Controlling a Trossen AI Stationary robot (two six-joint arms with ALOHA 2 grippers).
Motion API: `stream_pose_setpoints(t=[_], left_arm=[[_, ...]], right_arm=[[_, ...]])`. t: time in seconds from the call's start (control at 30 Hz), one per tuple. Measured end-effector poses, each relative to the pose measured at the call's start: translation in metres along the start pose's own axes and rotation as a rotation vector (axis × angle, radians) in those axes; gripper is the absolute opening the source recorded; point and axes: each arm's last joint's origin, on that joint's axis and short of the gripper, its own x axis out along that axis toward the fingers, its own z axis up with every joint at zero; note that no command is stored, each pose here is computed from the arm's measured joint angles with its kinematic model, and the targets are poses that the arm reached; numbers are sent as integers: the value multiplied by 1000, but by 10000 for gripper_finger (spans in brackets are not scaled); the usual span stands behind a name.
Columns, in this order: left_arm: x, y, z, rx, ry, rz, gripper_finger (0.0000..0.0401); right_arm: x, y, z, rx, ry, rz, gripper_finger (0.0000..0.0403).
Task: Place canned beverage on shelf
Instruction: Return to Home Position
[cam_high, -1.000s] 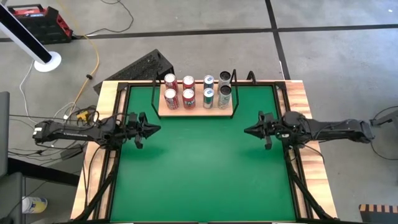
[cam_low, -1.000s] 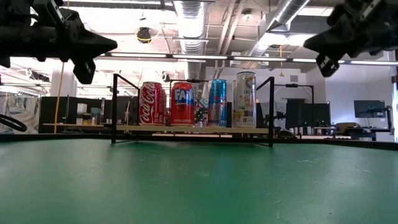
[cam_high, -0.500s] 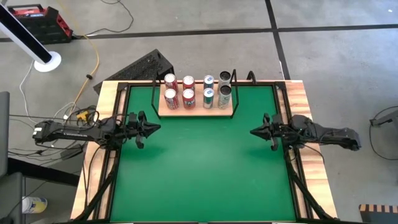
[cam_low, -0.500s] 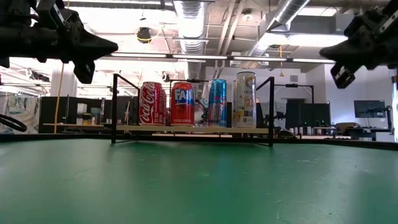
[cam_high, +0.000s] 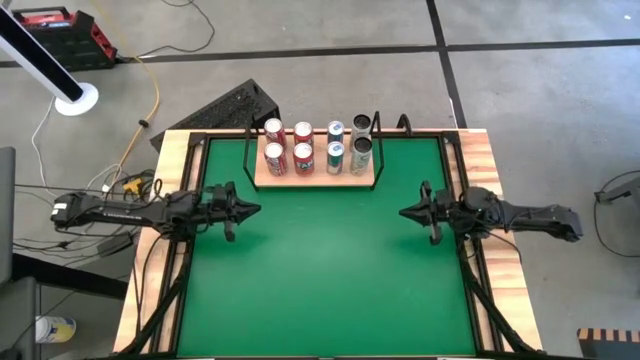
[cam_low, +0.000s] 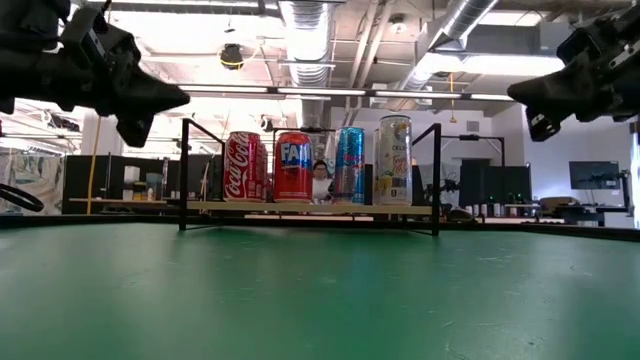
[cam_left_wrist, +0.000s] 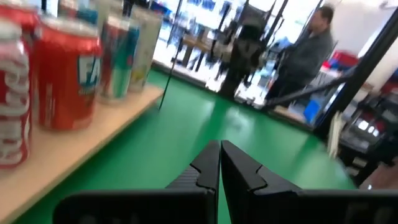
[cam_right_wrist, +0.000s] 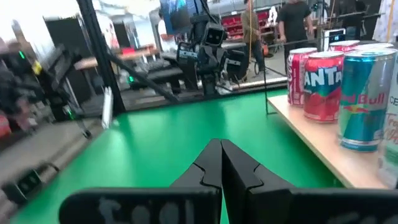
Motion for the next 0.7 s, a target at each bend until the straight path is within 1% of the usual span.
stream_pose_setpoints(t=[0.13, 0.23, 0.37, 0.5, 0.7], left_arm=[[1, 3, -9, 13, 87, 34, 0], [1, 5, -12, 22, 112, 62, 0], [1, 5, -12, 18, 113, 63, 0], [1, 5, -13, 72, 120, 69, 0], [-1, 9, -22, 142, 220, 95, 0]], right_arm=[[2, -1, -3, -117, 36, -5, 24], [3, -1, -5, -177, 54, -6, 25], [3, -1, -5, -185, 61, -6, 25], [3, -1, -5, -188, 60, -6, 25], [3, -1, -5, -188, 60, -6, 25]])
